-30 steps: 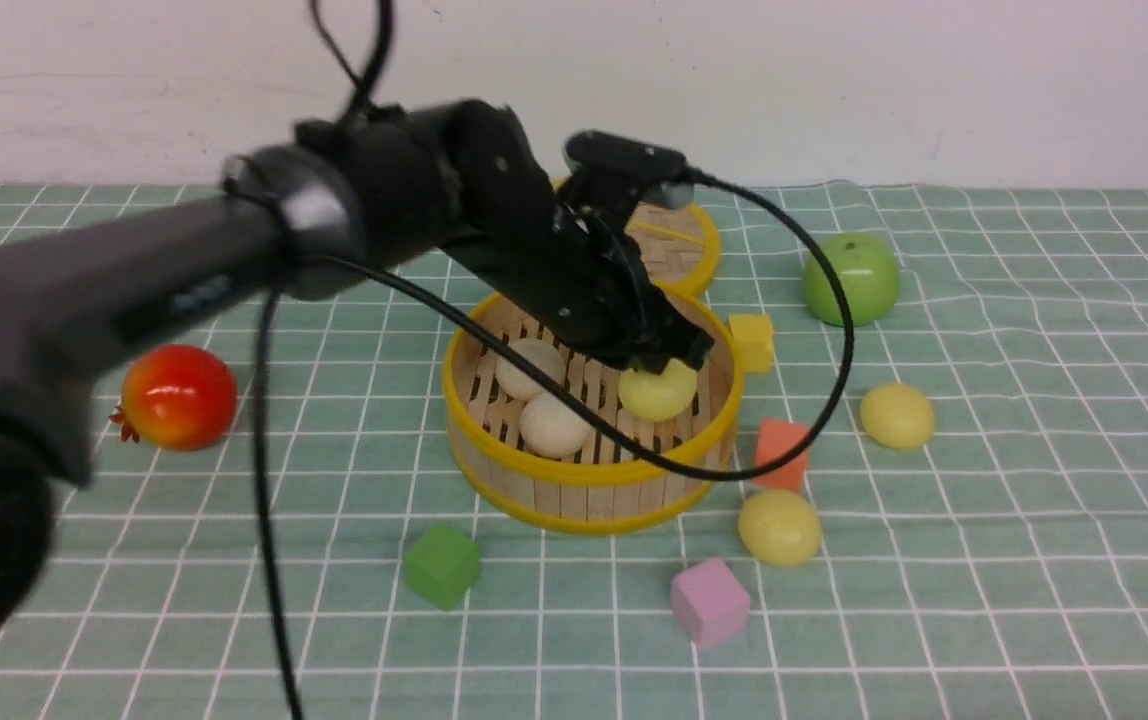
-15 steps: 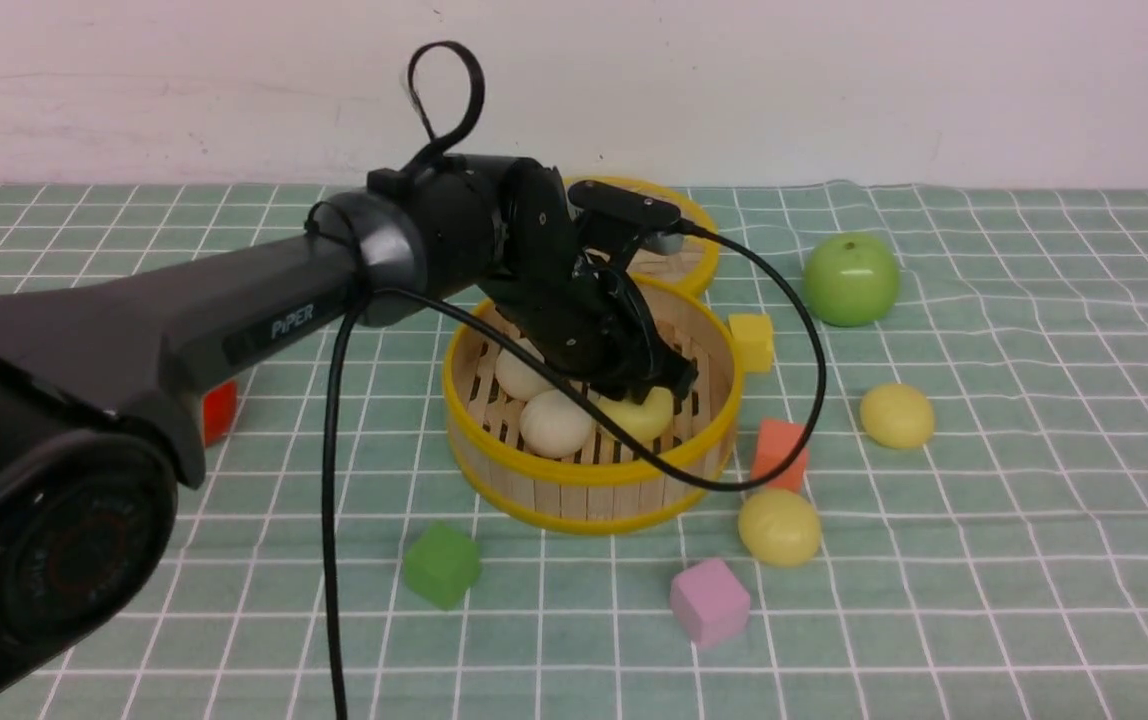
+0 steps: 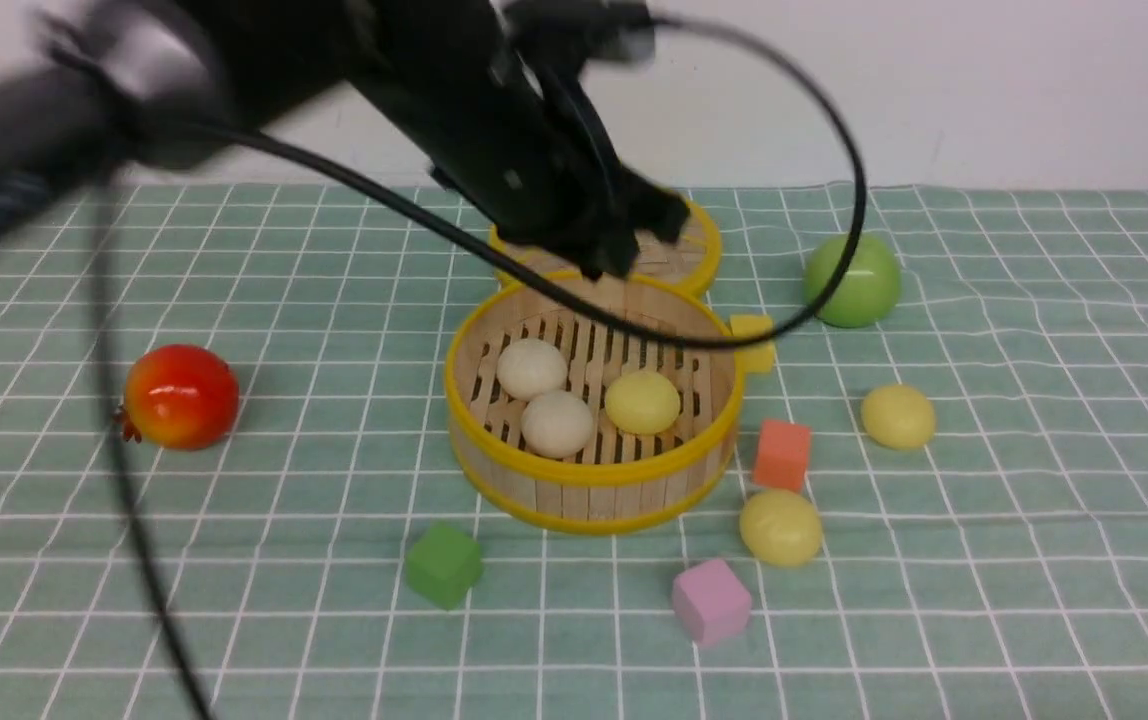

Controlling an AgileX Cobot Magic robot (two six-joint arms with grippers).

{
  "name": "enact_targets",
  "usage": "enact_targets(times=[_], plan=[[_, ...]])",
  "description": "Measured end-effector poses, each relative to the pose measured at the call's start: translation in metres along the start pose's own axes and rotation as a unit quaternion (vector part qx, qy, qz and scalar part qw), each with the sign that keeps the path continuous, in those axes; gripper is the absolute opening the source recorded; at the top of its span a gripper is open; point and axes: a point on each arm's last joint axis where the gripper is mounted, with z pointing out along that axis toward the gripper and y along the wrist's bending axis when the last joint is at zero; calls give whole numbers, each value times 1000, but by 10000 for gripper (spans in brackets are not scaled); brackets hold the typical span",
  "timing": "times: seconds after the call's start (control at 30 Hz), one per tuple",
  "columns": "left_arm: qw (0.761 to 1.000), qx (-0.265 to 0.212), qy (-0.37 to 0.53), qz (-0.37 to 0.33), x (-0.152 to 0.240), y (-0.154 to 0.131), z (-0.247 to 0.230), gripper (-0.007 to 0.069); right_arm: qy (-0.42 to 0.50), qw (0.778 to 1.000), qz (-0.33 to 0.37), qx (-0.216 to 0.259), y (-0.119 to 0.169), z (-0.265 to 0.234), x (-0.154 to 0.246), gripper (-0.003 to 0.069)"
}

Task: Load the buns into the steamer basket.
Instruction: Use the right arm to grab a steamed stuffed bun

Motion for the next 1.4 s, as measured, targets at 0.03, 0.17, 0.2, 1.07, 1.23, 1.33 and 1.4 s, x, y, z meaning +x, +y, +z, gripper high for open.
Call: enact_targets(times=[0.03,0.17,0.2,1.07,1.23,1.33,1.4], plan=[[1000,2,0,1,4,-3,-15,-10,0,1000,0,0,0,0,0,240],[1000,1,-14,1,31,-10,-59,-14,0,1000,0,0,0,0,0,240],[1000,0,-19,0,40,-10,-66,-14,0,1000,0,0,0,0,0,240],[906,13,-421,-37,336,-13,-178,-14,-49,994,101,-19,3,1,-7,240],[915,17,-401,-35,342,-14,-175,-14,-130,948,287,-55,3,-2,-23,240],[926,21,-375,-33,346,-15,-171,-14,-174,921,342,-65,0,-5,-31,240],[933,23,-358,-32,348,-15,-169,-14,-177,908,374,-73,0,-6,-33,240]])
